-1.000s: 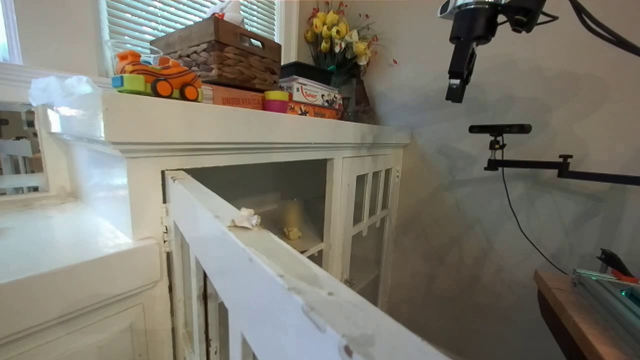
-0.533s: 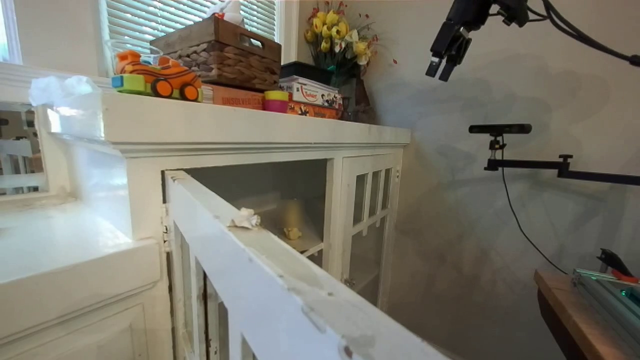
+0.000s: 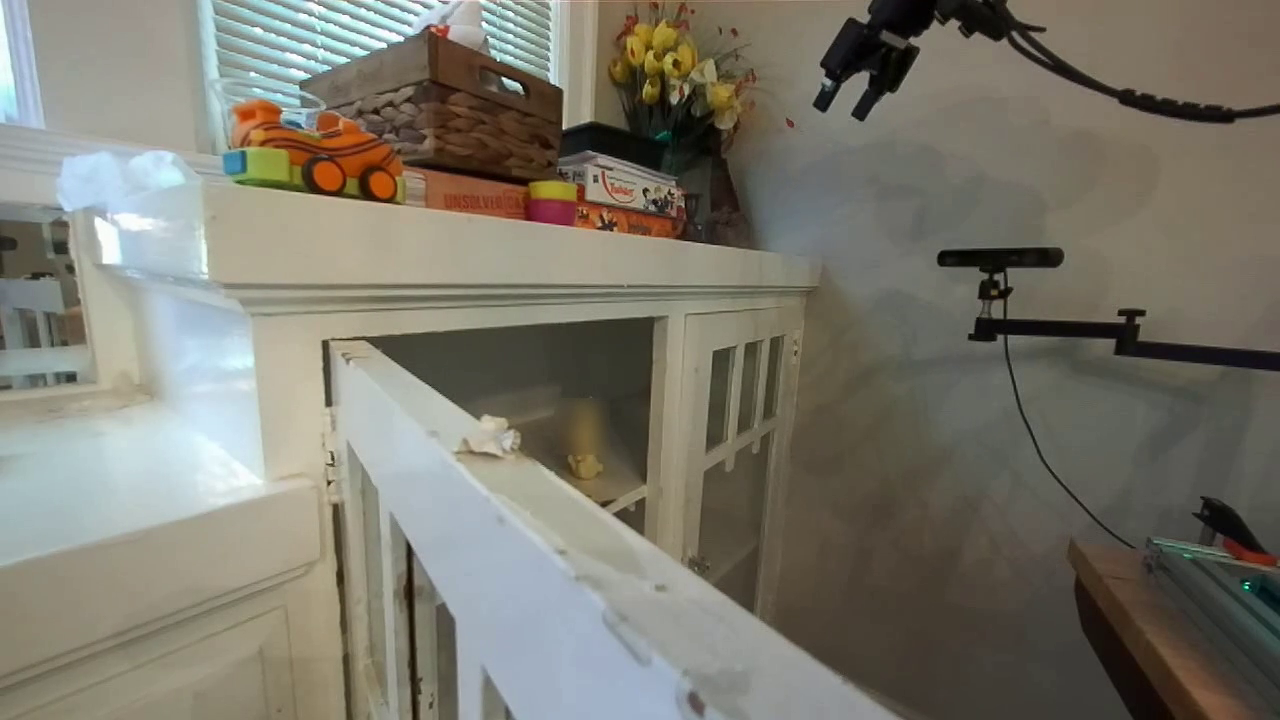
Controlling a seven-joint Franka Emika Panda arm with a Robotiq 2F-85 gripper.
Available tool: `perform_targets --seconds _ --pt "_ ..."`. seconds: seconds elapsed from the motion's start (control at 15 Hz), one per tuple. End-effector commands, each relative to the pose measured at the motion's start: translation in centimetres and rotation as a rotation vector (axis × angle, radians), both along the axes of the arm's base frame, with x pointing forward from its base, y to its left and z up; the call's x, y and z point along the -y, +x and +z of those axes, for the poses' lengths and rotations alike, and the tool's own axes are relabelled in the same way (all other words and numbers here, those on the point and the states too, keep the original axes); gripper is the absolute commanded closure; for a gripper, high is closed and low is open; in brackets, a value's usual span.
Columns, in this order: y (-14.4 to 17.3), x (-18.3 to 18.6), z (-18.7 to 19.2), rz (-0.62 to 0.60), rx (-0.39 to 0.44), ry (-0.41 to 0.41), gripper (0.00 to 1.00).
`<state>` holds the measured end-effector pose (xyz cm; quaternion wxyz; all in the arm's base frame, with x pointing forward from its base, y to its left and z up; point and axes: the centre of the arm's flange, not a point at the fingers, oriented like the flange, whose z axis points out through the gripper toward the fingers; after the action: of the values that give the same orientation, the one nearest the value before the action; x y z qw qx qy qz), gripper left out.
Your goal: Remove the marker and green ball from the black tray and put them on the cabinet top
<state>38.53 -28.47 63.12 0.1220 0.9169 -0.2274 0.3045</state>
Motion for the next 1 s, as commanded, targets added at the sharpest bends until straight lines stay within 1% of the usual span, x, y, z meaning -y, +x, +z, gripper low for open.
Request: perform_targets --seconds 0.0,0.2,0.27,0.67,0.73,0.93 --pt "5.5 3.1 2.0 -0.059 0.032 -0.009 0.0" --pt "8.9 4.6 3.0 -0.101 0.039 -0.025 0.0" --pt "9.8 4.9 3.6 -0.107 0.044 -0.018 0.0" --pt "14.6 6.1 5.1 -0.092 0.082 -0.034 0.0" --pt "12.2 4.9 3.6 -0.087 0.072 -0.05 0.0" --pt "12.7 5.1 3.4 -0.088 0.068 -0.051 0.0"
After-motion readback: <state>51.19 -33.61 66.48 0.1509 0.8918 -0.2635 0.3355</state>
